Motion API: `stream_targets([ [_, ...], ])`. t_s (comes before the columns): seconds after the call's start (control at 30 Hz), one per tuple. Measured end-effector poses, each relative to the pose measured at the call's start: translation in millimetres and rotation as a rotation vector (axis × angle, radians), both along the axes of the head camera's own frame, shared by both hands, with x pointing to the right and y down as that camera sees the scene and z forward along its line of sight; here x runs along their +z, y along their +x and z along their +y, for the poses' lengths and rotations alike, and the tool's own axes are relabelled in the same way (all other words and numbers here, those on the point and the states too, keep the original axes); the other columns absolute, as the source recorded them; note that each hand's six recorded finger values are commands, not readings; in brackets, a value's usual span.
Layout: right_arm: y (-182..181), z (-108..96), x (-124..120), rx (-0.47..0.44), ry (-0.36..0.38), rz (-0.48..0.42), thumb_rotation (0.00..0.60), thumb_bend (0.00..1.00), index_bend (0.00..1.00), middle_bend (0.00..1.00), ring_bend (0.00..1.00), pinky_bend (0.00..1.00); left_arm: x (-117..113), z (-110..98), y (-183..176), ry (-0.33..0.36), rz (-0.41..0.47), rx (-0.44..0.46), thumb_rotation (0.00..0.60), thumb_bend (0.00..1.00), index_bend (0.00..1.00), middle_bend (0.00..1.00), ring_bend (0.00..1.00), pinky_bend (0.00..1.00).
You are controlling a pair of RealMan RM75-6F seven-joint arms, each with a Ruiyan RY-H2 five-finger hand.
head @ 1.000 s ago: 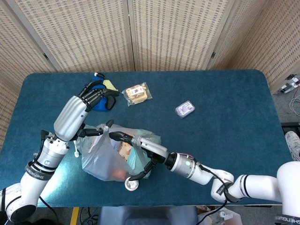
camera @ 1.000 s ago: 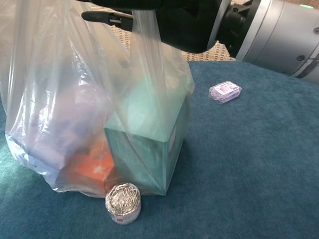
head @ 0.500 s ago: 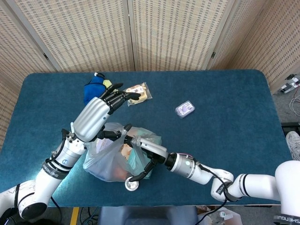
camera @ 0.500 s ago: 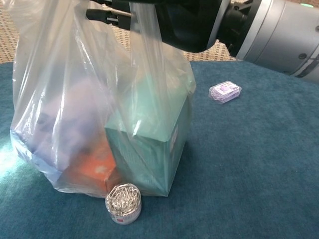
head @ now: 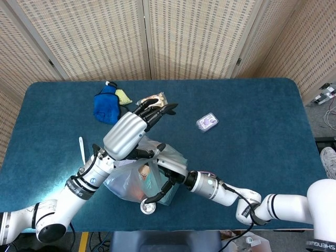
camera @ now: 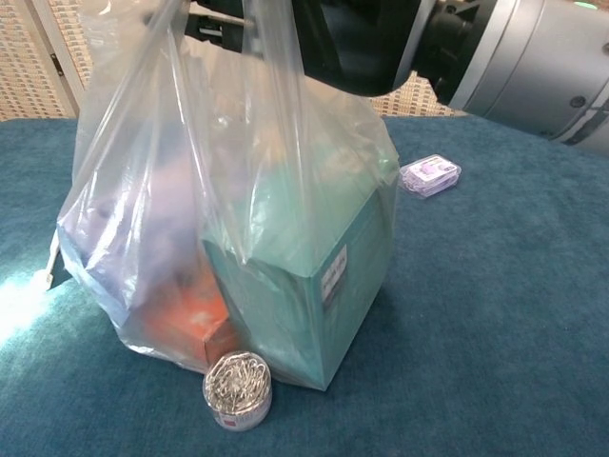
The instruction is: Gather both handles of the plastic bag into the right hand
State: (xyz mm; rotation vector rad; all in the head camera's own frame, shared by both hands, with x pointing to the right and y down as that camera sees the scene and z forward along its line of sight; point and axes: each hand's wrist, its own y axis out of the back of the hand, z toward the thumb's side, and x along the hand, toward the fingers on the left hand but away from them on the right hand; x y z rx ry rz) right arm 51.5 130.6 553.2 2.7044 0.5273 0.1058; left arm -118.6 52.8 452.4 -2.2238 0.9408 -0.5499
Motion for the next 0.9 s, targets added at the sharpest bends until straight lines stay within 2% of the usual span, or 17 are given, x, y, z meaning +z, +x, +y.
stream_targets([
  [0.23, -2, -1, 2, 0.000, -0.008, 0.005, 0.600, 0.00, 0.00, 0.11, 0.02, 0.02, 8, -1, 9, -0.035, -0.024, 0.001, 0.600, 0.31, 0.00, 0.18, 0.18, 0.06],
  [0.3, -2, -1, 3, 0.000, -0.009, 0.012, 0.600, 0.00, 0.01, 0.14, 0.07, 0.03, 10, -2, 10, -0.041, -0.032, -0.001, 0.600, 0.31, 0.00, 0.17, 0.17, 0.06],
  [0.4, -3, -2, 6, -0.004, -0.004, 0.030, 0.600, 0.00, 0.07, 0.18, 0.18, 0.11, 12, -3, 9, -0.040, -0.050, -0.004, 0.600, 0.30, 0.00, 0.17, 0.16, 0.06],
  [0.5, -3, -2, 9, -0.006, -0.010, 0.047, 0.600, 0.00, 0.13, 0.26, 0.26, 0.17, 15, -4, 6, -0.046, -0.067, -0.007, 0.600, 0.29, 0.00, 0.15, 0.15, 0.06],
  [0.6, -5, -2, 12, -0.010, -0.019, 0.063, 0.600, 0.00, 0.18, 0.33, 0.33, 0.20, 17, -6, 1, -0.056, -0.088, -0.011, 0.600, 0.27, 0.00, 0.14, 0.14, 0.06],
  [0.73, -6, -4, 16, -0.013, -0.023, 0.084, 0.600, 0.00, 0.23, 0.36, 0.39, 0.23, 19, -7, -5, -0.071, -0.120, -0.010, 0.600, 0.26, 0.00, 0.13, 0.11, 0.06],
  [0.9, -7, -8, 21, -0.009, -0.045, 0.106, 0.600, 0.00, 0.34, 0.44, 0.48, 0.30, 23, -8, -18, -0.108, -0.187, -0.006, 0.600, 0.21, 0.00, 0.09, 0.07, 0.04],
])
